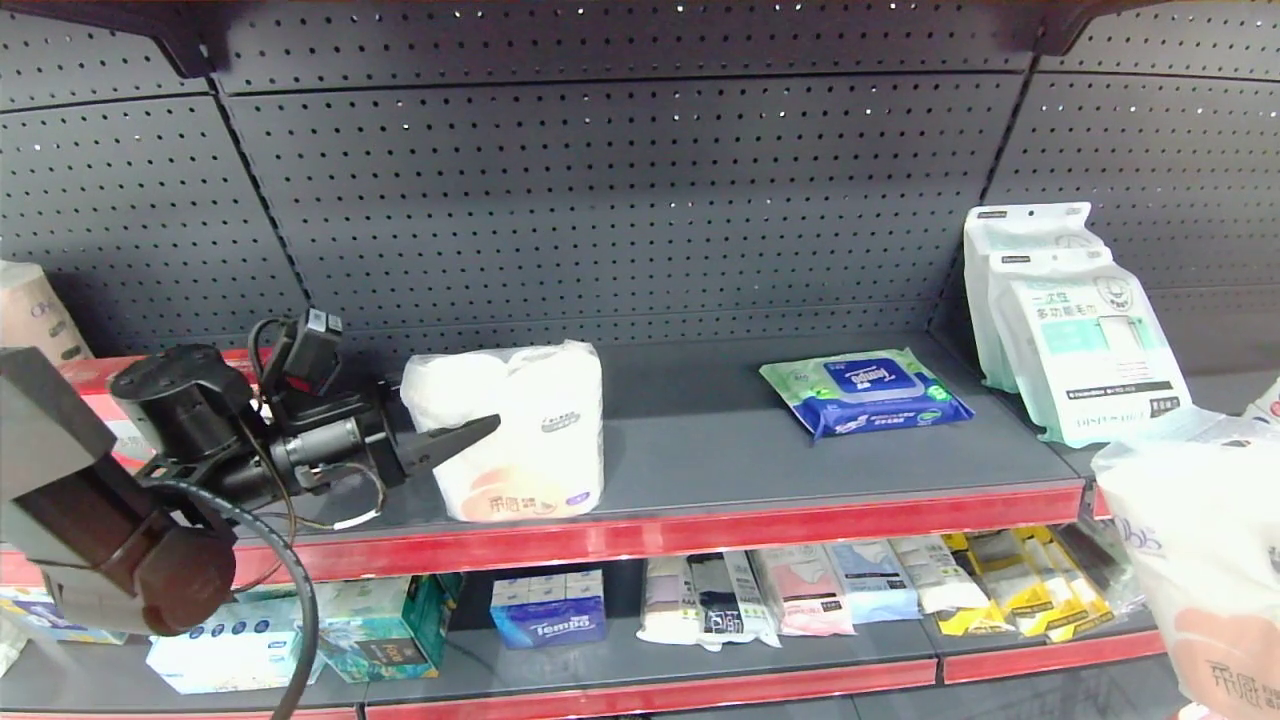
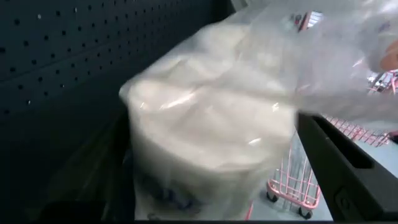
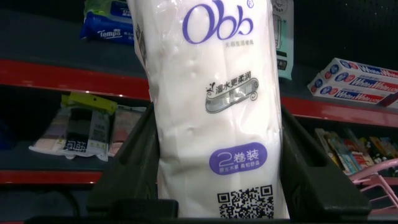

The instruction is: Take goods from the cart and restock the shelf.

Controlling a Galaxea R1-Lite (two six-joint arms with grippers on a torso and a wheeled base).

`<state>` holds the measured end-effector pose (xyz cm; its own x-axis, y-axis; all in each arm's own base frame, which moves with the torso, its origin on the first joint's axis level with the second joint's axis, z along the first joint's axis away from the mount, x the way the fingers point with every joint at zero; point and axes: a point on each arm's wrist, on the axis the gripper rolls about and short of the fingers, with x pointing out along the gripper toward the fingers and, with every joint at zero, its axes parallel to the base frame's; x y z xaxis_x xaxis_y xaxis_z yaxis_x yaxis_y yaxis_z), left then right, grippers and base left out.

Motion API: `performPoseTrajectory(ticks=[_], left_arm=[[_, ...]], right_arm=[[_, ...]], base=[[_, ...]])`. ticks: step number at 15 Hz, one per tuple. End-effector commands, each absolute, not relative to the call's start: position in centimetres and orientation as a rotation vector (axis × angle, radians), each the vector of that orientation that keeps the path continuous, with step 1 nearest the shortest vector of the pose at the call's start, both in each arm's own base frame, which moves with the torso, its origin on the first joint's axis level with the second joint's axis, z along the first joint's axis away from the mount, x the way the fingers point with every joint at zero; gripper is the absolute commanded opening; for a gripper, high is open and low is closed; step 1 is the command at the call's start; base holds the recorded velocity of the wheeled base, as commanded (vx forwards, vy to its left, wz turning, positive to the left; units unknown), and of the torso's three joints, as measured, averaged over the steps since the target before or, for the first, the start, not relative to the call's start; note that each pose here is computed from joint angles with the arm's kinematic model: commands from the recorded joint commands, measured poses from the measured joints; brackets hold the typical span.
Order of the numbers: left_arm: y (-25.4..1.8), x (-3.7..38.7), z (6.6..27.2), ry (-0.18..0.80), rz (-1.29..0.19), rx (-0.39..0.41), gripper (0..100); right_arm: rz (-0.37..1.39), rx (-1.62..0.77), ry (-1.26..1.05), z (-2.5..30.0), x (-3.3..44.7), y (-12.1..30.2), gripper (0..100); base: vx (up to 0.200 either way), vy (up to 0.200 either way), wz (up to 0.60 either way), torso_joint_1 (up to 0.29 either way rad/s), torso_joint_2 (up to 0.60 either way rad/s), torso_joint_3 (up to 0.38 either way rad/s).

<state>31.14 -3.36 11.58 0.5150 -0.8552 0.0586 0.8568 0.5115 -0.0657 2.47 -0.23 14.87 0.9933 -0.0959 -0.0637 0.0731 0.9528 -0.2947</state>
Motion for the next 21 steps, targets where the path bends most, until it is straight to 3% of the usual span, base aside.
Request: performPoseTrajectory(ticks=[1, 6, 10, 14, 21], left_arm=[[-3.1, 29.9, 13.9, -0.079, -1.023, -0.069, 100], [-2.7, 28.1, 15.9, -0.146, -0.893, -0.062, 100], [-2.7, 26.3, 17.6, -0.165, -0.9, -0.107, 100], [-1.8, 25.1, 19.4, -0.21, -0.87, -0.096, 100], [-0.6, 25.9, 20.2, -0.274, -0.537, -0.079, 100]], right_arm=[[-0.088, -0.296, 0.079, 14.9, 2.5, -0.2, 0], [-0.082, -0.297, 0.068, 15.4, 2.6, -0.2, 0], [-0.082, -0.293, 0.067, 15.5, 2.7, -0.2, 0], [-0.079, -0.291, 0.054, 16.2, 2.8, -0.2, 0], [-0.067, -0.251, 0.058, 17.5, 3.7, -0.2, 0]], base=[[0.0, 0.0, 0.0, 0.0, 0.0, 0.0], [0.0, 0.0, 0.0, 0.0, 0.0, 0.0], [0.0, 0.0, 0.0, 0.0, 0.0, 0.0], [0.0, 0.0, 0.0, 0.0, 0.0, 0.0], [0.0, 0.0, 0.0, 0.0, 0.0, 0.0]])
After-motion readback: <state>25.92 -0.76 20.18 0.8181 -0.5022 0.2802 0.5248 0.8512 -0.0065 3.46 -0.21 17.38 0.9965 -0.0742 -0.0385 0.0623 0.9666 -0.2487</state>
